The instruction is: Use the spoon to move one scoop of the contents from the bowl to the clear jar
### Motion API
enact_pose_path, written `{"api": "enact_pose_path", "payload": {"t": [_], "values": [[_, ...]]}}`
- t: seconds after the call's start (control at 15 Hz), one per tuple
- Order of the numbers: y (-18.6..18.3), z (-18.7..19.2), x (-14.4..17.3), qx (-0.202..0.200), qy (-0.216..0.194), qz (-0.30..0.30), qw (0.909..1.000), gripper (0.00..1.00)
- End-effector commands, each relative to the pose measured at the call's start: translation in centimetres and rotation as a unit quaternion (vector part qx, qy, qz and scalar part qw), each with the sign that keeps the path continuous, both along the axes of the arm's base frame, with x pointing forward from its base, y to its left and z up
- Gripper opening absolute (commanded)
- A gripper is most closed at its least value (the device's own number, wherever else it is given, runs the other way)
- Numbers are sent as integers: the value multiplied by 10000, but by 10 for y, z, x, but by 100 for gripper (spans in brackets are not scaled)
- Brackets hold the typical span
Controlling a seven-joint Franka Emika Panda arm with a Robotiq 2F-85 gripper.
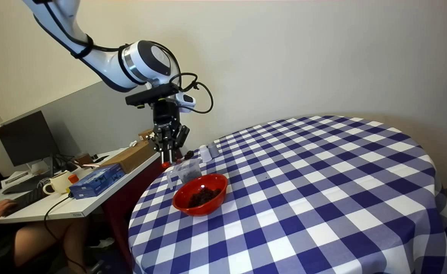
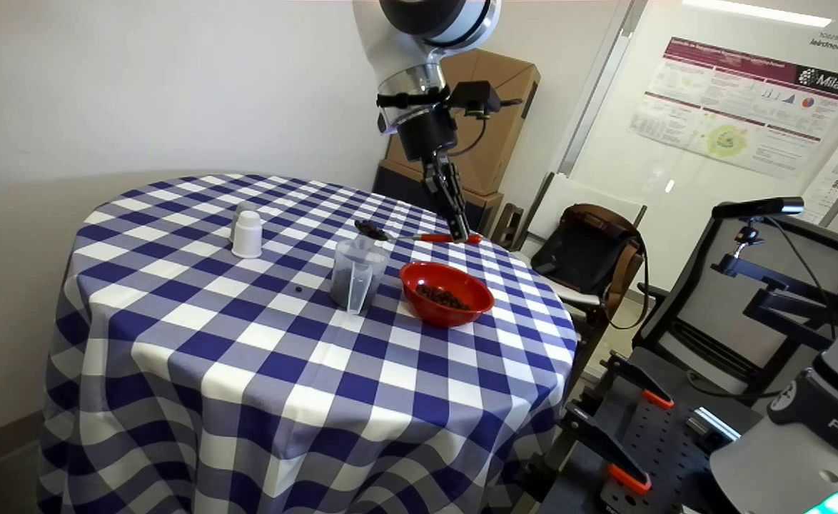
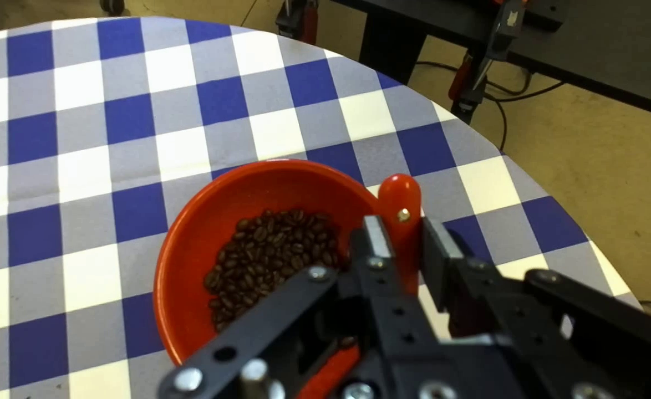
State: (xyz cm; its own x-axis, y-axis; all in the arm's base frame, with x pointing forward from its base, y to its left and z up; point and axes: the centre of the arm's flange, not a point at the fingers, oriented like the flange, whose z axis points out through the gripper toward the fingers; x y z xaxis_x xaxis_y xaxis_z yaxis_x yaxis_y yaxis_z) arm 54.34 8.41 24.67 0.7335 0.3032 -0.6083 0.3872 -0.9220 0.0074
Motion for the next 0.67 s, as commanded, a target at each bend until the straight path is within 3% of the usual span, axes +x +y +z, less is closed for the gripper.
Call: {"api": "enact_pose_path", "payload": {"t": [0.0, 0.6], "values": [[16, 0, 5, -342, 31, 168, 9993, 10], [37, -14, 2, -1040, -157, 582, 9927, 10]]}}
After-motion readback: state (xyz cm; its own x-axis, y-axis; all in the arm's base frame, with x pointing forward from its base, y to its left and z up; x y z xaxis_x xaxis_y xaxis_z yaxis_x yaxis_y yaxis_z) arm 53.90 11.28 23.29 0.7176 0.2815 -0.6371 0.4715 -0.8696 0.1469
